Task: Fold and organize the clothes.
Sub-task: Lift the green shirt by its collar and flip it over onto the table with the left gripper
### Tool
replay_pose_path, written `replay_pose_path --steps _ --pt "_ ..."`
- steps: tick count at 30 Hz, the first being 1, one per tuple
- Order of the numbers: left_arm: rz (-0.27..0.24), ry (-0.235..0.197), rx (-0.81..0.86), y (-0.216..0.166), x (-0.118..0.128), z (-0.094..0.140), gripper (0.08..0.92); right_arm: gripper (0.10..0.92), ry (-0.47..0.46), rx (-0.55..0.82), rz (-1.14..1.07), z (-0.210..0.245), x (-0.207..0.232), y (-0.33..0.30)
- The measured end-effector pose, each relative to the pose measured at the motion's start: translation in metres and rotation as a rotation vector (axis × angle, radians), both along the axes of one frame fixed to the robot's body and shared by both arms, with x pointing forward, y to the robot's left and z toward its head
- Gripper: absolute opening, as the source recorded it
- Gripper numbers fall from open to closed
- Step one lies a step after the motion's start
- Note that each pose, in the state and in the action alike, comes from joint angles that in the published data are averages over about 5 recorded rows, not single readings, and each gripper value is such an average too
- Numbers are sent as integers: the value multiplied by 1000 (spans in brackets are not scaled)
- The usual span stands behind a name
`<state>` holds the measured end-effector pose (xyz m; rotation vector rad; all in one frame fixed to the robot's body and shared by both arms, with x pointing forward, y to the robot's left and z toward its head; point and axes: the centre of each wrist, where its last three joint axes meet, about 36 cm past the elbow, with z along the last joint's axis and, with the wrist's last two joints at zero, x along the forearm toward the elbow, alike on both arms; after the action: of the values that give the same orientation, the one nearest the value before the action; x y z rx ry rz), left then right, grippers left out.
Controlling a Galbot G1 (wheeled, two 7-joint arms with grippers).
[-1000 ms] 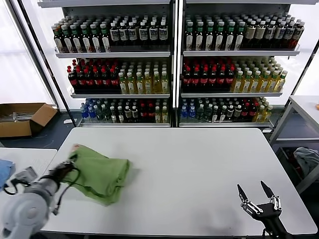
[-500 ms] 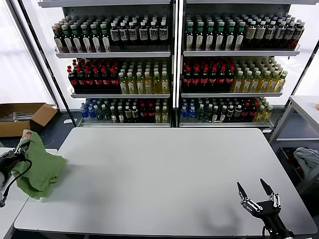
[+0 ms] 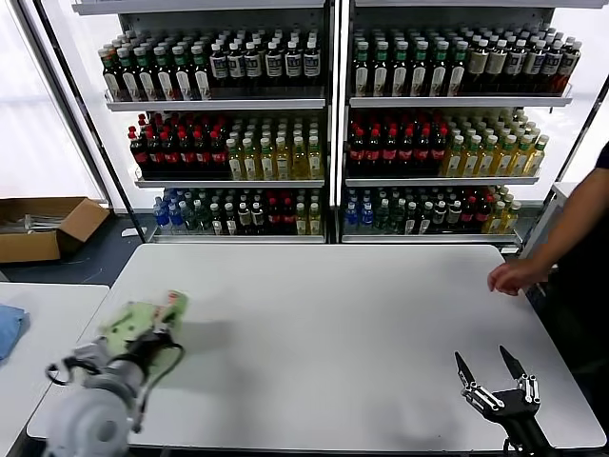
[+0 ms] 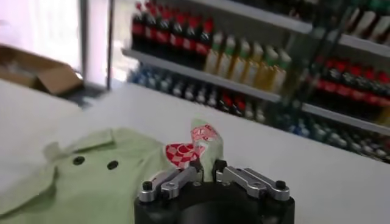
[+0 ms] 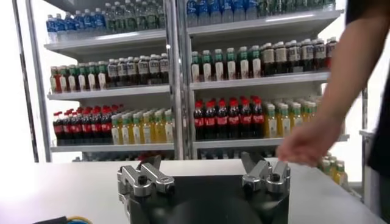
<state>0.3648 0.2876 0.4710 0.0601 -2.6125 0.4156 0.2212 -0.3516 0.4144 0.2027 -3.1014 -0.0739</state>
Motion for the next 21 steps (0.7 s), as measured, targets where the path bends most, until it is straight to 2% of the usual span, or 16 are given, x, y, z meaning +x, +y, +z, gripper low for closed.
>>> replay_pose_path --steps 5,9,16,21 --pt "-57 62 -113 -59 6 -16 158 823 7 -14 -5 4 -5 -1" --pt "-80 93 -186 -90 14 -17 158 823 16 -23 3 7 -9 2" --pt "-83 92 -289 -118 23 -4 161 823 29 -30 45 12 -5 16" --pt "-71 88 -350 -129 29 3 257 823 52 -31 80 11 2 29"
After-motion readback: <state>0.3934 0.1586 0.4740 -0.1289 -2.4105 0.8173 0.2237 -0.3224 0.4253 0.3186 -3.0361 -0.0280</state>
